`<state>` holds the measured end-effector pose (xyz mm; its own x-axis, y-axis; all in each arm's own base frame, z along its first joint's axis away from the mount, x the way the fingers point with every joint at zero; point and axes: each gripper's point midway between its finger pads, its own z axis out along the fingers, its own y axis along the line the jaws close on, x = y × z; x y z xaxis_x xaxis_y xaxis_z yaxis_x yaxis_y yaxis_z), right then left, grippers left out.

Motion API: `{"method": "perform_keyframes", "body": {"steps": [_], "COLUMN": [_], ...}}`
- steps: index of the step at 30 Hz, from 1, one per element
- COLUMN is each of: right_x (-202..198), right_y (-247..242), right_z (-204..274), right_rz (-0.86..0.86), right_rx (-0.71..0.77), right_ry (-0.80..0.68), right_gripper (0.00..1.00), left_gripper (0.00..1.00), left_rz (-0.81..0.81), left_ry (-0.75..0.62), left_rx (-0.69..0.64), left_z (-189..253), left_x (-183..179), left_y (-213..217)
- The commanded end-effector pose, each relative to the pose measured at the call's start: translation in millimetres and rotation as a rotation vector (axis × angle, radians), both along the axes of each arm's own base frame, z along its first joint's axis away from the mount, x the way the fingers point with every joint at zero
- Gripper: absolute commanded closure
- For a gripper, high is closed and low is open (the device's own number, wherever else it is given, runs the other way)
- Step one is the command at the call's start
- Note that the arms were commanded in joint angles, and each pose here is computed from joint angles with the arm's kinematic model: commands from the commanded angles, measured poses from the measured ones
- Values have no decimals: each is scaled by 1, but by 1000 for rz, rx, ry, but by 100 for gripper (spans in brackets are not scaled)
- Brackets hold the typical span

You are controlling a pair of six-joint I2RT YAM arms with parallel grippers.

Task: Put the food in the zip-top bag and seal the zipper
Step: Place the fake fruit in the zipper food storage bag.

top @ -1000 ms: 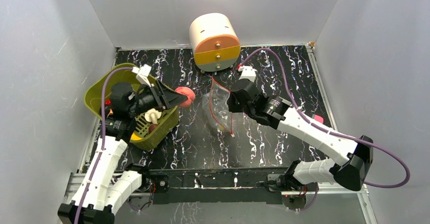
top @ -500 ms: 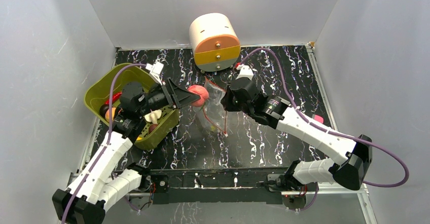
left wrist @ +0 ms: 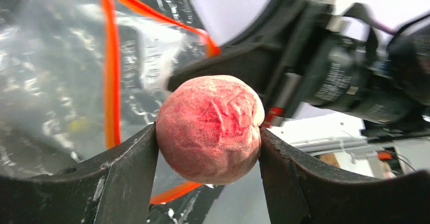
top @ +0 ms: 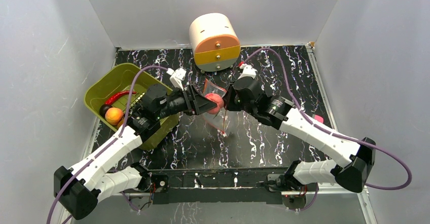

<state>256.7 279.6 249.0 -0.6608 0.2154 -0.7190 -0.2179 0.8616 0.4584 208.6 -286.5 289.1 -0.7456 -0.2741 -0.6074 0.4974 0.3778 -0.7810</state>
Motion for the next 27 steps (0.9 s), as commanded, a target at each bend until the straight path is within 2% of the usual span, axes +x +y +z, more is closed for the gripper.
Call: {"method": "perform_keyframes", "body": {"steps": [1,8,19,21,24,27], "right_x": [-5,-15,-18,-17,-14,-11], "right_y": [9,-1,7,6,4,1], "right_z": [50,61,67,65,56,41], "right_rz": [29,11,59,52,32,9], "right_rx": [155,237,266,260,241,213], "right_ry": [-87,-108,-118,-119,-117,-103], "right_gripper": [100,100,100,100,100,100], "left_gripper": [69,68,67,63,47,36], "left_rz": [89,124,123,105,69,29], "left_ry": [-11,30,61,68,75,81], "left_rx": [143,285,308,292,268,247], "left_z": [-26,-57,-60,-58,-53,-50], "left_x": [11,12,17,16,12,8], "left_y": [13,28,24,20,14,8]}}
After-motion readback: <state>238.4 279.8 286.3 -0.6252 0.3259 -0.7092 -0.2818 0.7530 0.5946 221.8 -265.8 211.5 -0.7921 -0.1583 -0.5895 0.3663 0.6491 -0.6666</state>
